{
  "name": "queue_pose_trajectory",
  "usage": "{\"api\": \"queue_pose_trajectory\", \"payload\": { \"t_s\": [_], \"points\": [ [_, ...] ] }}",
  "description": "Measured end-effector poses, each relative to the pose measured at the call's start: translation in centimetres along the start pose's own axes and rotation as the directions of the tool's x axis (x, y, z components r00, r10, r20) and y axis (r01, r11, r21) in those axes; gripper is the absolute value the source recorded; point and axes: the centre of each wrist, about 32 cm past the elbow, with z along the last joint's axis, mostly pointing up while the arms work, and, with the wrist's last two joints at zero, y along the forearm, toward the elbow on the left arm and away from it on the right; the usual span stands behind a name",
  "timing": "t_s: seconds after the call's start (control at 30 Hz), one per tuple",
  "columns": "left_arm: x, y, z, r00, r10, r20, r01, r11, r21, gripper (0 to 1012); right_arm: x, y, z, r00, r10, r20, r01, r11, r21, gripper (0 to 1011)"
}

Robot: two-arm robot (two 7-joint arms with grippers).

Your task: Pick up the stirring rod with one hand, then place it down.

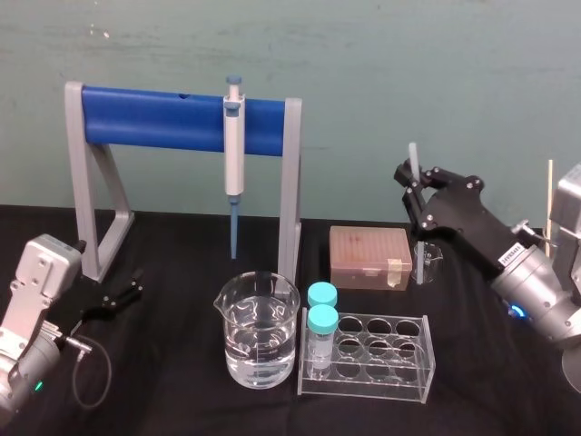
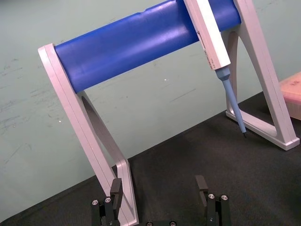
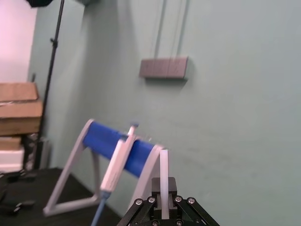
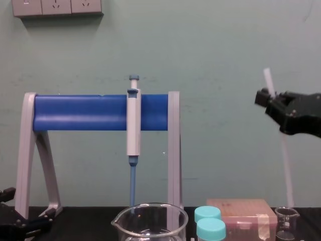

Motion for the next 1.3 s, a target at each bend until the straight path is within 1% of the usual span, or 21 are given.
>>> {"api": "queue_pose_trajectory", "payload": {
  "t_s": [0.03, 0.07, 0.17, 0.33, 0.5, 0.67, 0.87, 1.07, 1.3],
  "points": [
    [0.00, 0.0, 0.0, 1.0000, 0.000, 0.000, 0.000, 1.0000, 0.000, 1000, -0.06, 0.0, -0.1, 1.000, -0.009, 0.008, 0.009, 1.000, 0.011, 70],
    [0.00, 0.0, 0.0, 1.0000, 0.000, 0.000, 0.000, 1.0000, 0.000, 1000, -0.17, -0.2, -0.3, 0.999, -0.031, 0.020, 0.031, 0.999, 0.033, 70],
    [0.00, 0.0, 0.0, 1.0000, 0.000, 0.000, 0.000, 1.0000, 0.000, 1000, -0.32, -0.5, -0.8, 0.997, -0.071, 0.032, 0.069, 0.996, 0.064, 70],
    [0.00, 0.0, 0.0, 1.0000, 0.000, 0.000, 0.000, 1.0000, 0.000, 1000, -0.48, -1.1, -1.7, 0.991, -0.124, 0.040, 0.121, 0.989, 0.081, 70],
    [0.00, 0.0, 0.0, 1.0000, 0.000, 0.000, 0.000, 1.0000, 0.000, 1000, -0.66, -1.6, -2.1, 0.989, -0.146, 0.032, 0.143, 0.987, 0.066, 70],
    [0.00, 0.0, 0.0, 1.0000, 0.000, 0.000, 0.000, 1.0000, 0.000, 1000, -0.79, -1.8, -2.3, 0.987, -0.160, -0.001, 0.160, 0.987, 0.017, 70],
    [0.00, 0.0, 0.0, 1.0000, 0.000, 0.000, 0.000, 1.0000, 0.000, 1000, -0.75, -1.9, -2.4, 0.985, -0.172, -0.027, 0.171, 0.985, -0.016, 70],
    [0.00, 0.0, 0.0, 1.0000, 0.000, 0.000, 0.000, 1.0000, 0.000, 1000, -0.84, -2.0, -2.5, 0.983, -0.179, -0.029, 0.178, 0.984, -0.030, 70],
    [0.00, 0.0, 0.0, 1.0000, 0.000, 0.000, 0.000, 1.0000, 0.000, 1000, -0.83, -2.0, -2.5, 0.983, -0.179, -0.029, 0.178, 0.984, -0.030, 70]
  ]
}}
